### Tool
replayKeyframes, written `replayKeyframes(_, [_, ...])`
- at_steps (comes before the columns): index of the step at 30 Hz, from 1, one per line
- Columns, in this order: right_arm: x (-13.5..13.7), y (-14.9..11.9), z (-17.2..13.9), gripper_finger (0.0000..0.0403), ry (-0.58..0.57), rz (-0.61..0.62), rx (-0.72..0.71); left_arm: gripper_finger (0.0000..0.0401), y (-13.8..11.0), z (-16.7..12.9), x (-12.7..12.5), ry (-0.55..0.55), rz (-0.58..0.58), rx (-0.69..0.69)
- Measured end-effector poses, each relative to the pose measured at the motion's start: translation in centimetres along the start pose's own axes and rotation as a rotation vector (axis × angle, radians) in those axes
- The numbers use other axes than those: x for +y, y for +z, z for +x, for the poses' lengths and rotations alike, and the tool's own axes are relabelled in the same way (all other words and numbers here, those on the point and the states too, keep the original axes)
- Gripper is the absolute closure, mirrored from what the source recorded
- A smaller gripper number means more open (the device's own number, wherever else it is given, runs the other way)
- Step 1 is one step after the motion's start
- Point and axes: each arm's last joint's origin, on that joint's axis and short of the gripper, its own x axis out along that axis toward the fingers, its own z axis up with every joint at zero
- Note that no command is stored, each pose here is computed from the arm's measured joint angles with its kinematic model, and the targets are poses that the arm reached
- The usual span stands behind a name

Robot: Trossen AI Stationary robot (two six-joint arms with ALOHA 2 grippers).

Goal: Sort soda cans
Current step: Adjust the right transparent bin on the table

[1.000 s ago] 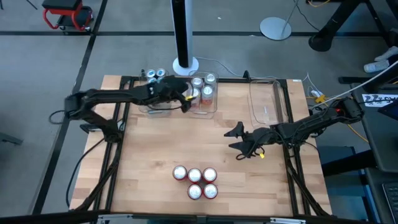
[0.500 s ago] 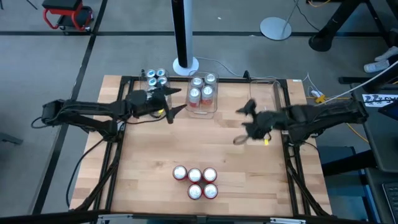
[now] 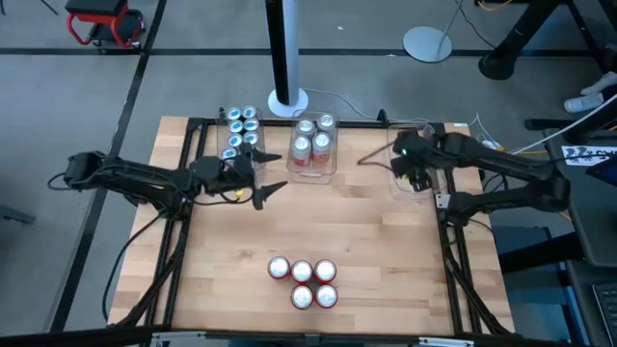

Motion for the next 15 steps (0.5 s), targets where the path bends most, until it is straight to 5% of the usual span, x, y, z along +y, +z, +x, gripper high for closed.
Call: replayKeyframes(15, [-6.1, -3.9, 10.1, 0.0056, 0.163, 0.103, 0.082, 0.0042, 0.0, 0.0, -0.3, -0.012, 0.020, 0.005])
